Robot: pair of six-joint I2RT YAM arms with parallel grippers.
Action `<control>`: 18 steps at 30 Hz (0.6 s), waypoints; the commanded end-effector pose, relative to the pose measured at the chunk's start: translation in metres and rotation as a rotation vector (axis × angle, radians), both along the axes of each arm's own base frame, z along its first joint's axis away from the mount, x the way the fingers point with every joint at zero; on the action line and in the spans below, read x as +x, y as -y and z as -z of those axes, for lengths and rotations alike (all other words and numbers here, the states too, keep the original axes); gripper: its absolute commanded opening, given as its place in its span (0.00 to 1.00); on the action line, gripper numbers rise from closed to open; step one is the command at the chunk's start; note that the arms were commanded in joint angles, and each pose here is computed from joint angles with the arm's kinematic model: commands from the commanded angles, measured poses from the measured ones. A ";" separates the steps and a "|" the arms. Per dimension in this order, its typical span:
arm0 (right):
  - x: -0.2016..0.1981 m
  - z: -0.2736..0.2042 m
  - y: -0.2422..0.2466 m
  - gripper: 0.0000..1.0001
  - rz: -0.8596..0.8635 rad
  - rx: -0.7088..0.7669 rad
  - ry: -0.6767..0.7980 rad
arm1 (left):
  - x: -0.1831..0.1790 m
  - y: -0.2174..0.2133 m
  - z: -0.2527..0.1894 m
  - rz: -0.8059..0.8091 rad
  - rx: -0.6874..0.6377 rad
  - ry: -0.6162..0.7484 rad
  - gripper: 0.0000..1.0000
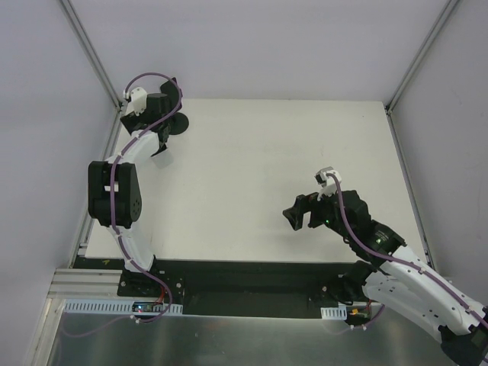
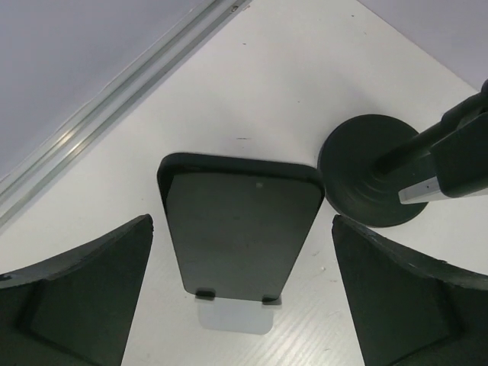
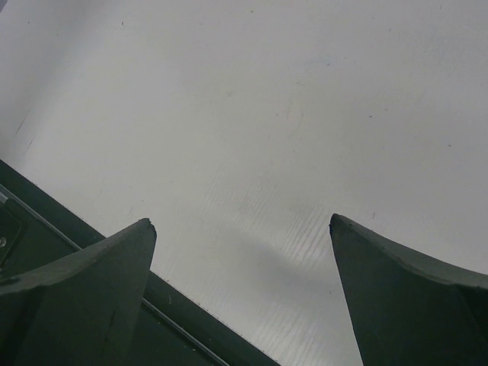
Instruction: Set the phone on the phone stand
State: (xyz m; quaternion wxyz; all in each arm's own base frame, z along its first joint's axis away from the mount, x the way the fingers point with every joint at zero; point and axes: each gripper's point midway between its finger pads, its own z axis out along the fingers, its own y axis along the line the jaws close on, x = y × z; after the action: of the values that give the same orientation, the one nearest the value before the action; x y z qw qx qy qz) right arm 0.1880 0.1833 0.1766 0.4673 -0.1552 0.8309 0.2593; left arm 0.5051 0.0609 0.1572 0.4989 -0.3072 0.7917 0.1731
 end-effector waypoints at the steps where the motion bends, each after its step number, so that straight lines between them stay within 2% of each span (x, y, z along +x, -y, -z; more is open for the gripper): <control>1: 0.001 -0.018 -0.004 1.00 -0.002 0.059 0.022 | -0.004 0.003 -0.010 -0.002 -0.050 0.031 0.99; 4: -0.001 -0.022 -0.005 1.00 -0.005 0.079 0.020 | -0.012 0.006 -0.023 0.005 -0.085 0.043 0.99; 7: -0.003 -0.022 0.002 1.00 0.022 0.065 0.011 | -0.035 0.010 -0.036 0.001 -0.188 0.041 0.99; 9: -0.004 -0.021 0.018 1.00 0.070 0.007 0.009 | -0.068 0.032 -0.041 0.018 -0.403 0.025 0.99; 10: -0.005 -0.024 0.027 1.00 0.092 -0.012 0.023 | -0.088 0.032 -0.069 0.031 -0.494 0.101 0.99; 11: -0.007 -0.018 0.044 1.00 0.140 -0.073 0.011 | -0.108 0.043 -0.052 0.022 -0.596 0.094 0.99; 12: -0.010 -0.022 0.052 1.00 0.155 -0.093 0.017 | -0.120 0.051 -0.058 0.048 -0.651 0.122 0.99; 13: -0.013 -0.042 0.061 1.00 0.164 -0.086 0.064 | -0.131 0.070 -0.068 0.134 -0.729 0.140 0.99; 15: -0.024 -0.048 0.079 0.97 0.175 -0.126 0.069 | -0.156 0.091 -0.108 0.312 -0.752 0.253 0.99; 16: -0.031 -0.073 0.088 0.97 0.188 -0.084 0.121 | -0.175 0.111 -0.138 0.454 -0.778 0.304 0.99; 18: -0.043 -0.089 0.103 0.97 0.204 -0.052 0.165 | -0.198 0.134 -0.179 0.650 -0.764 0.361 0.99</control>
State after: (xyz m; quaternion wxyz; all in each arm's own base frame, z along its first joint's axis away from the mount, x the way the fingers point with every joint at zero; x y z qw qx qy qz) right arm 0.1660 0.1249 0.2219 0.5006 -0.1220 0.8333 0.2003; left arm 0.3491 0.0047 0.2661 0.5001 -0.3788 0.7619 -0.1612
